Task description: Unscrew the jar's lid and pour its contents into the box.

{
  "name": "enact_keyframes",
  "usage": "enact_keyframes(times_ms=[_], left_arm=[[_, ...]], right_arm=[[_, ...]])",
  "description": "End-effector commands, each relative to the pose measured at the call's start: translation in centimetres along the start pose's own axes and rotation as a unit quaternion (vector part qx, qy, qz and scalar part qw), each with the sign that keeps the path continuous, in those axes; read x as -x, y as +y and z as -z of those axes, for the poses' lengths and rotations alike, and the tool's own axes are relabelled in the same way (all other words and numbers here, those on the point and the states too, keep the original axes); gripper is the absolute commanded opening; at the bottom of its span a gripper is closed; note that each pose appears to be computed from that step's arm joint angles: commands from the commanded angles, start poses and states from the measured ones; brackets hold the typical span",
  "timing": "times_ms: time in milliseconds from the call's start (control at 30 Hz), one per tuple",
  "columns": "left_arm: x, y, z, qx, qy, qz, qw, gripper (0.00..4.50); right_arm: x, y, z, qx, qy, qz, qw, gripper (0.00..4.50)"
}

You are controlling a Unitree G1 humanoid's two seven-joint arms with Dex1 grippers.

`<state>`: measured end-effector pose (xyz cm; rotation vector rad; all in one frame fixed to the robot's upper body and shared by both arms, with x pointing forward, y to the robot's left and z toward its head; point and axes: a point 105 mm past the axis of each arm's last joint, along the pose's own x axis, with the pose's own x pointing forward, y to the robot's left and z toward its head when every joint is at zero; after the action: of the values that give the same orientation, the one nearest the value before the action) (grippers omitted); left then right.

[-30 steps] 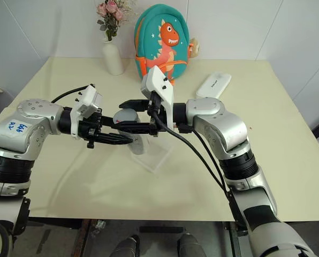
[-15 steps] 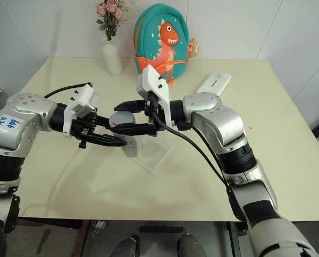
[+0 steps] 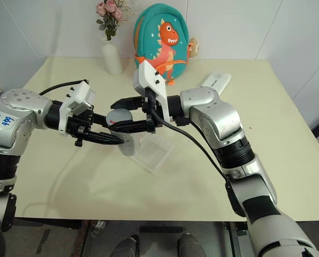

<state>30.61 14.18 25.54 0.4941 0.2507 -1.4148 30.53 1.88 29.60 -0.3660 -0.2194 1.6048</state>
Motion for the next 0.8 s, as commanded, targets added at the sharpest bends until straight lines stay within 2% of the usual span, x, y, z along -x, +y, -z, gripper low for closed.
enact_keyframes(times_ms=[33,367,600,800], left_arm=[[-1.3,-2.3,1.1,0.015,0.018,0.087,0.996,1.89],[-1.4,-1.8,0.6,0.012,-0.004,0.072,0.997,1.89],[-1.6,-1.6,0.5,0.007,-0.012,0.067,0.998,1.89],[-1.8,-1.8,0.5,0.009,-0.015,0.074,0.997,1.89]], right_arm=[[3.5,-3.2,-4.7,0.085,-0.039,0.115,0.989,2.56],[2.7,-1.9,-3.1,0.051,-0.058,0.108,0.991,2.56],[2.6,-1.8,-3.1,0.050,-0.068,0.118,0.989,2.56],[2.9,-0.8,-3.1,0.062,-0.058,0.075,0.994,2.56]])
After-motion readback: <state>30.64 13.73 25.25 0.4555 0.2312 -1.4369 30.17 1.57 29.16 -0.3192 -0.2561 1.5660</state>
